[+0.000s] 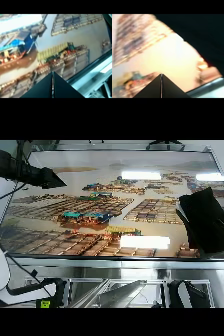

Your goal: Fold the shirts.

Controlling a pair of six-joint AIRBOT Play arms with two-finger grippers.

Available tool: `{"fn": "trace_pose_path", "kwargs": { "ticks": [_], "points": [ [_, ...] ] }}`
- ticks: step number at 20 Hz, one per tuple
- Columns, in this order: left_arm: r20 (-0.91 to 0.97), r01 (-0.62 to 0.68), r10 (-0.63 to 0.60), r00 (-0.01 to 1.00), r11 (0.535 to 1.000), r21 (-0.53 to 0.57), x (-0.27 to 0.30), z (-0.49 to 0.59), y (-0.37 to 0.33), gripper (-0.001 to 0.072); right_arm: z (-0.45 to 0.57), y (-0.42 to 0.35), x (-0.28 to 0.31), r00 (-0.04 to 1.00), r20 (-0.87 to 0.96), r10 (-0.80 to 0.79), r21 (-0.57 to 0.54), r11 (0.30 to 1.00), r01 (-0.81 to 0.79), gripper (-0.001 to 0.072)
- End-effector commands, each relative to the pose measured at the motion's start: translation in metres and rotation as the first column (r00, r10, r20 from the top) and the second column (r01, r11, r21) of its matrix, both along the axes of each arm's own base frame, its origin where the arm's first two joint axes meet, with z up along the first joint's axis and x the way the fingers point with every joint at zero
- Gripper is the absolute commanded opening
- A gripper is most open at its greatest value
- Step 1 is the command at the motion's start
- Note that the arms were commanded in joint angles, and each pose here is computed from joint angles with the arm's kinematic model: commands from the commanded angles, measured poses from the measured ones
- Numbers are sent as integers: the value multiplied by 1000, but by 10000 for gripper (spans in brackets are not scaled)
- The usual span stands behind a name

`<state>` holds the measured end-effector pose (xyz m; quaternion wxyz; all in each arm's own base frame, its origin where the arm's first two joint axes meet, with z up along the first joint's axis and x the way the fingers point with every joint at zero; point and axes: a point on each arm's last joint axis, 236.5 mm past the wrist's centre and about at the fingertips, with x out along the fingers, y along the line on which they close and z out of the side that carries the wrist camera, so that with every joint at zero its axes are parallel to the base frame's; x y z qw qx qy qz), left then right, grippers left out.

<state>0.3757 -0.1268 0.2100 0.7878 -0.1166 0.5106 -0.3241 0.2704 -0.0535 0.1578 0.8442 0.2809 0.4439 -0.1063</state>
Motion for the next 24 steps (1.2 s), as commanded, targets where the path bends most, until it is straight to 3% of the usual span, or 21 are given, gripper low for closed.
{"fn": "trace_pose_path", "kwargs": {
  "ticks": [1,4,9,14,24],
  "points": [
    [-28,3,-3,1000,1000,-4,-48,-10,-14,14,6,72,23,970,50,238,74,968,-241,19],
    [-78,-13,13,997,1000,-10,-102,-47,-22,14,-11,129,27,900,32,434,75,897,-435,19],
    [-219,-26,27,975,1000,5,-202,-149,-26,14,-124,205,-33,756,-115,645,148,763,-629,19],
    [-276,-45,44,960,999,5,-243,-193,-25,14,-142,223,-45,740,-120,662,212,745,-633,19],
    [-248,-59,57,967,998,0,-245,-190,-25,14,-142,224,-47,737,-124,664,217,743,-633,19]
  ]
}}
